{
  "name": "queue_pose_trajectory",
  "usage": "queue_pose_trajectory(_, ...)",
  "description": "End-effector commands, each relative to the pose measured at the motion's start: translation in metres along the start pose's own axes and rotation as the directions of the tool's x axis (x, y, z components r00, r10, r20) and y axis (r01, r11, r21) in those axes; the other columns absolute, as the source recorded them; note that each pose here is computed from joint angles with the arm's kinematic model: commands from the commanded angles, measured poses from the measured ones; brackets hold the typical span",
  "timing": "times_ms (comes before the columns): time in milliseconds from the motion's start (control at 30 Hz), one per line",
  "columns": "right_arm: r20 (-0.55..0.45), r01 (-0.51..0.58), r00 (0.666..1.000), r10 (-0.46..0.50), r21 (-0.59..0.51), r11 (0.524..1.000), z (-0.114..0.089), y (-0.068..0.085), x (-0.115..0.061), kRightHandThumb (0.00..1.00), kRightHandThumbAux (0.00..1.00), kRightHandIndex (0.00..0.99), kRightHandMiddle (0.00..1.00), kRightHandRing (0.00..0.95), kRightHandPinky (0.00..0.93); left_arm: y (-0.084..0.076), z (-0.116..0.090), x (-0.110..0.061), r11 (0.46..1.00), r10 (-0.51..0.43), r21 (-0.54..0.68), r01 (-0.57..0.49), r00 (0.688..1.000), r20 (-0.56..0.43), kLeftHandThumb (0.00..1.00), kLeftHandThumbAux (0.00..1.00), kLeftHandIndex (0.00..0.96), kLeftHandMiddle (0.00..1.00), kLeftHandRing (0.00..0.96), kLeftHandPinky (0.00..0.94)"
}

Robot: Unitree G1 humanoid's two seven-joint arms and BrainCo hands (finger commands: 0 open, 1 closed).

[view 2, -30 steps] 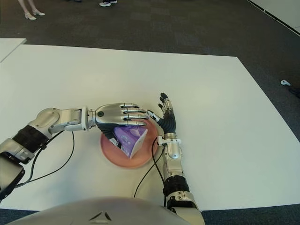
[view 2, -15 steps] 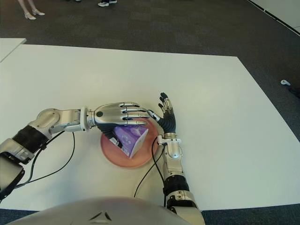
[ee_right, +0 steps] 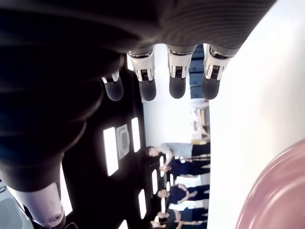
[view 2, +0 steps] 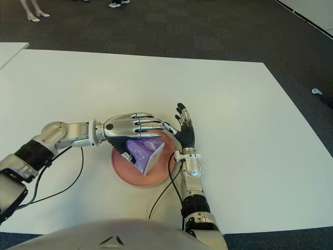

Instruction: Put the tissue paper into the plate.

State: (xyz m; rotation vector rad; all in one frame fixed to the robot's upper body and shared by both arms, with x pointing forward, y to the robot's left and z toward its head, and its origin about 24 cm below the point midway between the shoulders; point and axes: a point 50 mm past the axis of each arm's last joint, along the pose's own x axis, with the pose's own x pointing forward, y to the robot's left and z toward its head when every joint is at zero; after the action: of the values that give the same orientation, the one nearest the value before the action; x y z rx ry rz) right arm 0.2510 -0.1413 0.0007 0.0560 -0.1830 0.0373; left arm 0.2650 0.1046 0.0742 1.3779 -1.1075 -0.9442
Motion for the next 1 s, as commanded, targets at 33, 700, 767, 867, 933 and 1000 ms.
queue_pose_trajectory(33,-0.188,0.066,0.981,-0.056,0.049,0.997,-0.035,-0.006,-0.040,0.128,0.706,0.005,0.000,0.000,0.001,-0.006,0.001,-0.003,0.999,0.025,-0.047,-0.027,0.999,-0.030,0.000,0.316,0.000,0.000,0.000,0.000)
queue_pose_trajectory(700,-0.165,0.056,0.985,-0.049,0.036,0.998,-0.030,0.000,-0.038,0.107,0.722,0.005,0.000,0.000,0.008,0.039,-0.025,-0.011,0.891,0.407,-0.155,-0.428,0.901,-0.149,0.104,0.295,0.000,0.000,0.000,0.000)
queue_pose_trajectory(767,-0.166,0.064,0.985,-0.057,0.034,0.997,-0.029,0.001,-0.037,0.111,0.715,0.006,0.000,0.000,0.005,0.048,-0.024,-0.012,0.858,0.453,-0.189,-0.478,0.877,-0.163,0.122,0.300,0.000,0.000,0.000,0.000)
queue_pose_trajectory(867,-0.168,0.071,0.984,-0.065,0.029,0.997,-0.029,0.001,-0.036,0.111,0.705,0.009,0.000,0.000,0.002,0.052,-0.023,-0.011,0.821,0.481,-0.242,-0.517,0.855,-0.193,0.137,0.310,0.000,0.000,0.000,0.000)
queue_pose_trajectory(933,-0.169,0.073,0.983,-0.068,0.026,0.997,-0.029,0.002,-0.036,0.112,0.697,0.012,0.000,0.000,0.000,0.053,-0.024,-0.011,0.808,0.486,-0.265,-0.526,0.849,-0.206,0.145,0.320,0.000,0.000,0.000,0.000)
queue_pose_trajectory(1000,-0.171,0.075,0.983,-0.070,0.023,0.997,-0.029,0.002,-0.035,0.111,0.693,0.015,0.000,0.000,0.003,0.054,-0.024,-0.010,0.785,0.497,-0.298,-0.543,0.839,-0.221,0.149,0.328,0.000,0.000,0.000,0.000)
